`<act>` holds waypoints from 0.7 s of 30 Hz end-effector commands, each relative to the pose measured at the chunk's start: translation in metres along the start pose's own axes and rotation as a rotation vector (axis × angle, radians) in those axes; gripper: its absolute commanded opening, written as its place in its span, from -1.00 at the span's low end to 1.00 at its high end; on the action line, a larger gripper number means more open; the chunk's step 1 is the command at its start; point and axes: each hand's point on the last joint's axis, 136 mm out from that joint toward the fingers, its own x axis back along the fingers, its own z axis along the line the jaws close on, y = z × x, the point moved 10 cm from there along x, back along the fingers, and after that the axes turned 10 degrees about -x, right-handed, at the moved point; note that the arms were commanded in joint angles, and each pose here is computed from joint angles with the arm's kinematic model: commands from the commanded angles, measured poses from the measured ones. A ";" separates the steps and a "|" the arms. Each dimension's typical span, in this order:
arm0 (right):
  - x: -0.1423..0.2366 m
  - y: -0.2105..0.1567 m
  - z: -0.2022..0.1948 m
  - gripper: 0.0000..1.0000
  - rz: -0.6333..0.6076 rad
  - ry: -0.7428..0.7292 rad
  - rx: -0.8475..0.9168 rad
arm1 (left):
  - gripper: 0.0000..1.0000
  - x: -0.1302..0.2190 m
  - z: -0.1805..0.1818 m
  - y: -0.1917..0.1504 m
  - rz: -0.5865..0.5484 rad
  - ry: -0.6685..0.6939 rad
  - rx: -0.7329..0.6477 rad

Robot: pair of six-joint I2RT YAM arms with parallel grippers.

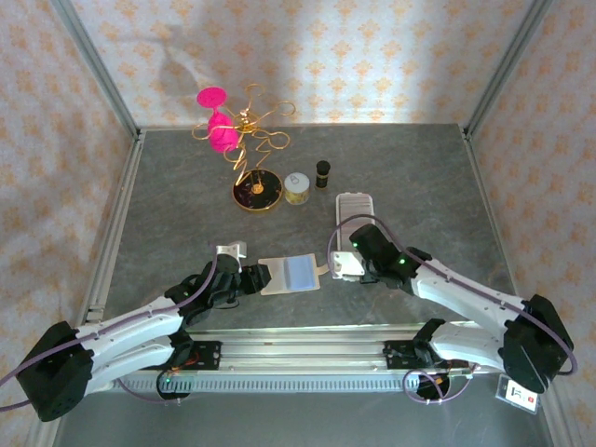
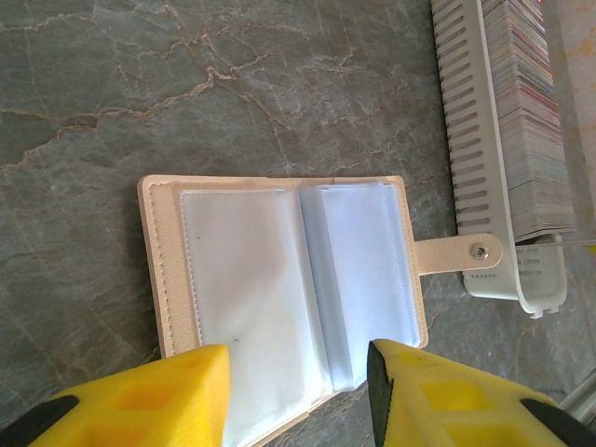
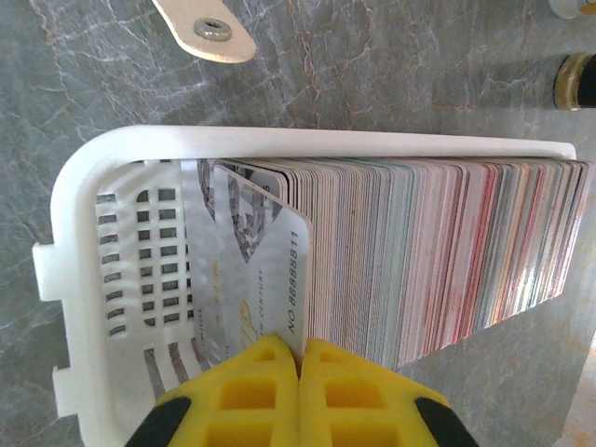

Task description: Put the credit cards into the card holder

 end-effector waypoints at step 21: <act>0.076 0.018 -0.018 -1.00 -0.347 0.095 -0.402 | -0.04 0.004 -0.013 0.015 -0.007 0.021 -0.032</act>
